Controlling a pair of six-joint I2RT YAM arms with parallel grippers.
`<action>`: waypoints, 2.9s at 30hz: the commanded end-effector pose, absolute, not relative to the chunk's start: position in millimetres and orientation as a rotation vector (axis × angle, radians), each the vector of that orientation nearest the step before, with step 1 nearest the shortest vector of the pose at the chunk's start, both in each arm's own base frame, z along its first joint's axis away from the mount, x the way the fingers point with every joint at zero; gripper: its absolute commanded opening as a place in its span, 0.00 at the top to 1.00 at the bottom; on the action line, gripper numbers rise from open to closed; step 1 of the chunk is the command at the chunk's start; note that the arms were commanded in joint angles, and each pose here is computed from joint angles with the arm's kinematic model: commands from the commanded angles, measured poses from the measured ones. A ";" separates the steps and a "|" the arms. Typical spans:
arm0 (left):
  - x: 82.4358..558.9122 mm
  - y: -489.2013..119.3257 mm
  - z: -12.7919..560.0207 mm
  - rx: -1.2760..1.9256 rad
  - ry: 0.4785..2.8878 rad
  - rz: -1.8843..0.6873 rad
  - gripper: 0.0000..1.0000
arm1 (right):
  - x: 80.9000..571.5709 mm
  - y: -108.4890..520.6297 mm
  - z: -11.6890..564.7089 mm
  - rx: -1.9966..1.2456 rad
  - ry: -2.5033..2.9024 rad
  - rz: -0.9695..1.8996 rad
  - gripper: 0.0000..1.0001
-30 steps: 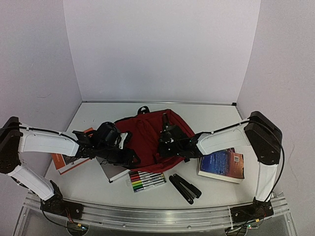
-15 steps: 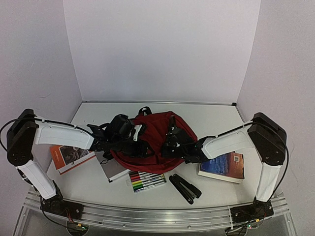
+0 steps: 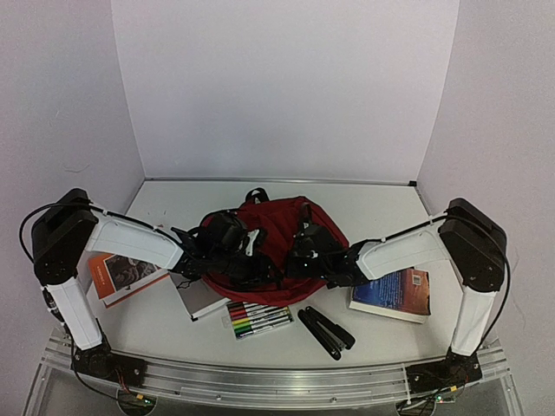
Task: Pack the student bag
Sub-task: Unzip the student bag at the center of the board.
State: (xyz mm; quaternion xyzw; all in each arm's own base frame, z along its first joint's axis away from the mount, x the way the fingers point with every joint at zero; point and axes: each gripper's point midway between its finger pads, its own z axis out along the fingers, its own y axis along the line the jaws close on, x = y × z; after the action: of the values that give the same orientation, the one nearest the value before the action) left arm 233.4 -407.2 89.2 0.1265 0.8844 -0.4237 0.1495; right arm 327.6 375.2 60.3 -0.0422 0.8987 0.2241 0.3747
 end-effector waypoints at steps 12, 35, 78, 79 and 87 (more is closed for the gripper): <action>251.8 -412.2 61.5 0.197 2.617 -1.123 0.67 | 329.8 377.8 93.6 -0.067 2.237 0.643 1.00; 261.8 -396.9 61.8 0.115 2.590 -1.020 1.00 | 330.8 368.3 89.0 -0.017 2.238 0.611 1.00; 263.9 -330.9 155.7 0.124 2.472 -1.049 1.00 | 357.3 288.7 86.6 0.145 2.261 0.353 1.00; 266.6 -326.0 157.4 0.115 2.466 -1.037 1.00 | 357.2 288.2 86.6 0.147 2.262 0.356 1.00; 279.7 -300.2 167.7 0.064 2.407 -0.996 1.00 | 356.4 293.5 89.8 0.120 2.268 0.386 1.00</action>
State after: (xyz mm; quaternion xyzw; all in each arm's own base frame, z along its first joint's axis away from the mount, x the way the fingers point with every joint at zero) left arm 275.1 -311.5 154.7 0.0204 0.8974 -0.3725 0.2355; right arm 355.3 309.5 77.3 0.0428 0.9009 0.1737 0.3954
